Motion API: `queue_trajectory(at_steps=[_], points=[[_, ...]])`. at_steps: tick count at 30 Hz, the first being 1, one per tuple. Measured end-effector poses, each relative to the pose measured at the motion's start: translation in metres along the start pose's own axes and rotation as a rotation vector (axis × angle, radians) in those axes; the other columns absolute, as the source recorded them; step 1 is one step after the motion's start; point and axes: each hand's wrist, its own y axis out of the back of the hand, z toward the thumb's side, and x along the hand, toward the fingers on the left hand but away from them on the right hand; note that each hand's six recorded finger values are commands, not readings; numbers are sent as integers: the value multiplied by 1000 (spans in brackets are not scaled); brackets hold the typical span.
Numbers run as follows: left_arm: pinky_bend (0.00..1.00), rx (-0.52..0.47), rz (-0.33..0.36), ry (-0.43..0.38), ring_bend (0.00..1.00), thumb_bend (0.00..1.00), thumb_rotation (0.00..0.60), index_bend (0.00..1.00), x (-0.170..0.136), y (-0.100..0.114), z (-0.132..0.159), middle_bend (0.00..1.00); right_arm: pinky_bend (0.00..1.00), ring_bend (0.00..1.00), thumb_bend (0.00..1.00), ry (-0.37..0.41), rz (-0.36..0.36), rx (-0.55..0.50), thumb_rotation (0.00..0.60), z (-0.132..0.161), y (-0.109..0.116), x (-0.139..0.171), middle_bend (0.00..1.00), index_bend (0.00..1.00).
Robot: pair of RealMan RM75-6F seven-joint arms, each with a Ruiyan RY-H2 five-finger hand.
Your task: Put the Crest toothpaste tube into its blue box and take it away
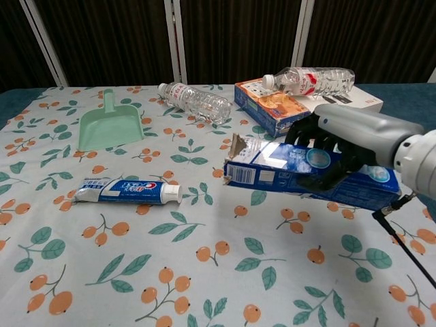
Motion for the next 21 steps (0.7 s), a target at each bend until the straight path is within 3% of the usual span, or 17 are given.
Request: queue_trajectory(at_steps=[5,13,21], points=[[365,98,-35,-36,295,148,600,333,39,-12,22,314,378,471,339,-6,-22,-13,600,-8,14,6,515,436],[388,224,-118,-129,334,178,600,370,96,-50,77,360,378,471,339,-22,-49,-31,600,-22,32,13,515,436],[421,244,-148,-169,382,205,600,412,114,-69,111,419,378,471,339,-45,-52,-44,600,-36,36,14,515,436]])
